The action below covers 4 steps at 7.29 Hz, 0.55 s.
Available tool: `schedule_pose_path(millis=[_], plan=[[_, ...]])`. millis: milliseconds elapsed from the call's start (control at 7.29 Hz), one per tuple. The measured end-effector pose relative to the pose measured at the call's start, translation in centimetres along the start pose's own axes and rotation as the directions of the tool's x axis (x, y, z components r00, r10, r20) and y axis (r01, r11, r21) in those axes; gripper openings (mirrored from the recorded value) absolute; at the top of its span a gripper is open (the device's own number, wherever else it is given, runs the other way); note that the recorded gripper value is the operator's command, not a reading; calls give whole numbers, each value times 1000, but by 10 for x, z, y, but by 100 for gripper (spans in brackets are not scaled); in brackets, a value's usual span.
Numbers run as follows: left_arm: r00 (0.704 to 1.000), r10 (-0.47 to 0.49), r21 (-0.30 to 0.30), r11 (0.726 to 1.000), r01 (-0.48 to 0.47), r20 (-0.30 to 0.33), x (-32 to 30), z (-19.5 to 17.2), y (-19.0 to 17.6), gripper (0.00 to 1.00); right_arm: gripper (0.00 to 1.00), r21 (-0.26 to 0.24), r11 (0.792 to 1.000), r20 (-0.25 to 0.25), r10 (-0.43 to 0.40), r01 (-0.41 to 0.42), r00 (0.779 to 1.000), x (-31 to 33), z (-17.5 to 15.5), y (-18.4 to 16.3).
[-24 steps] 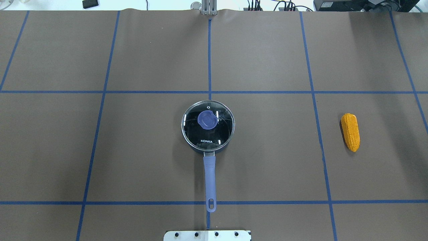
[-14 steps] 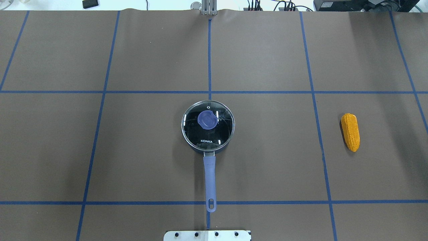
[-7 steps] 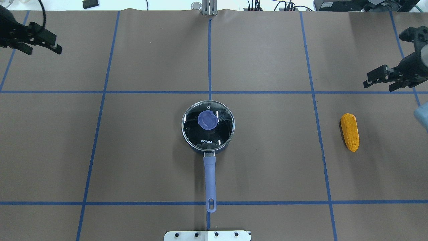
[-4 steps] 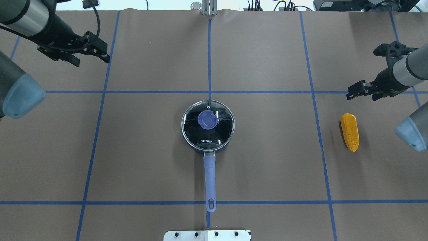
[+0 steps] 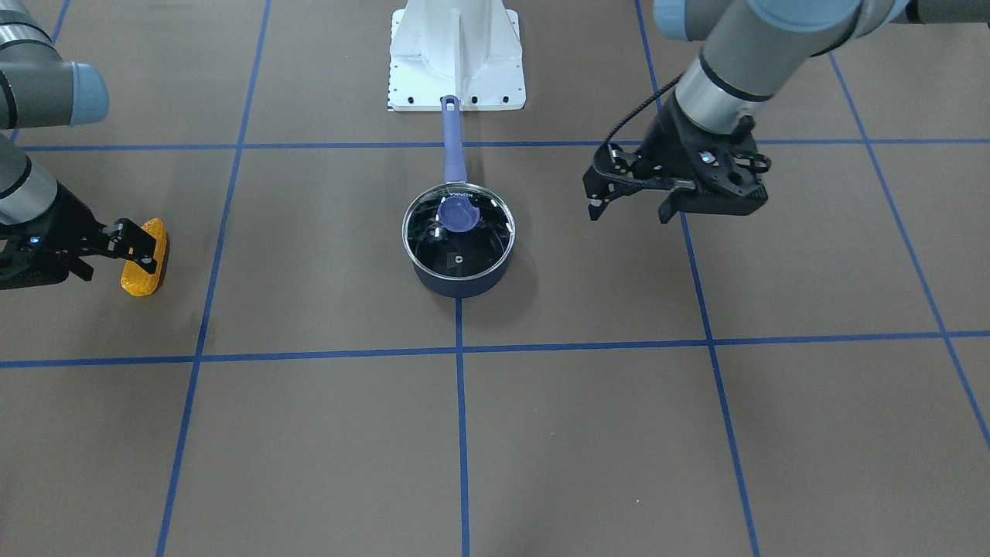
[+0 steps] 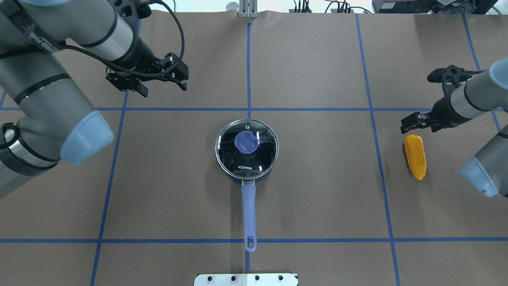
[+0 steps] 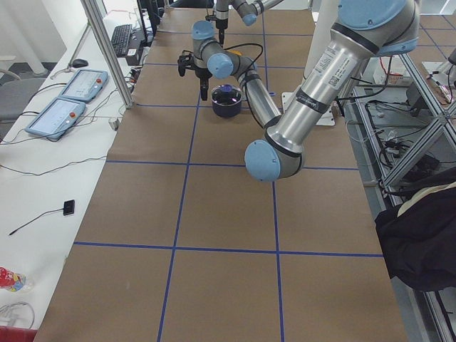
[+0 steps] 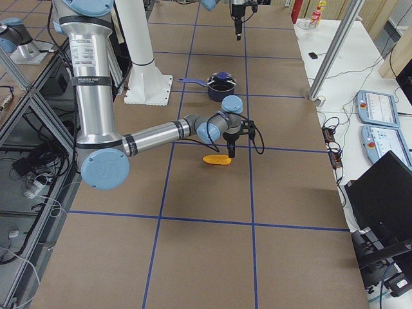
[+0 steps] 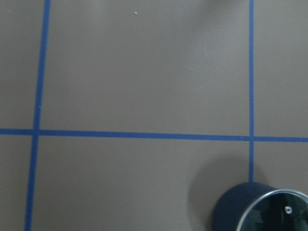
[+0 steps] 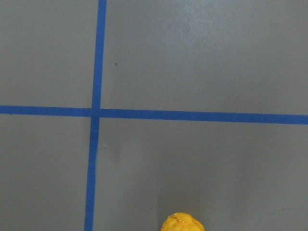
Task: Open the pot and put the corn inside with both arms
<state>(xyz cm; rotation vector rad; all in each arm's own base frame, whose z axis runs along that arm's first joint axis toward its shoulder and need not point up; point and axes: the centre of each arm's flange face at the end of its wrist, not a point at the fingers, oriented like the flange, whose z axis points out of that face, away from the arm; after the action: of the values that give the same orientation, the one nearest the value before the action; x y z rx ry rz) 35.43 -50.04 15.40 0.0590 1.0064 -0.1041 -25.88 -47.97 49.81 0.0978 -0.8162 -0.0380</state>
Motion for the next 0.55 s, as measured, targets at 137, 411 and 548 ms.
schedule_pose_path(millis=[137,411,548], plan=[[1000,-8,0,1000,8,-4,23,9,16,98,100,-4,1000,-21,-9,9,1000,-1,9,6],[1000,-15,6,1000,15,-1,61,27,43,98,100,-19,1000,-64,-23,22,998,6,27,24],[1000,-17,10,1000,17,10,80,35,54,98,100,-27,999,-79,-27,25,996,13,32,31]])
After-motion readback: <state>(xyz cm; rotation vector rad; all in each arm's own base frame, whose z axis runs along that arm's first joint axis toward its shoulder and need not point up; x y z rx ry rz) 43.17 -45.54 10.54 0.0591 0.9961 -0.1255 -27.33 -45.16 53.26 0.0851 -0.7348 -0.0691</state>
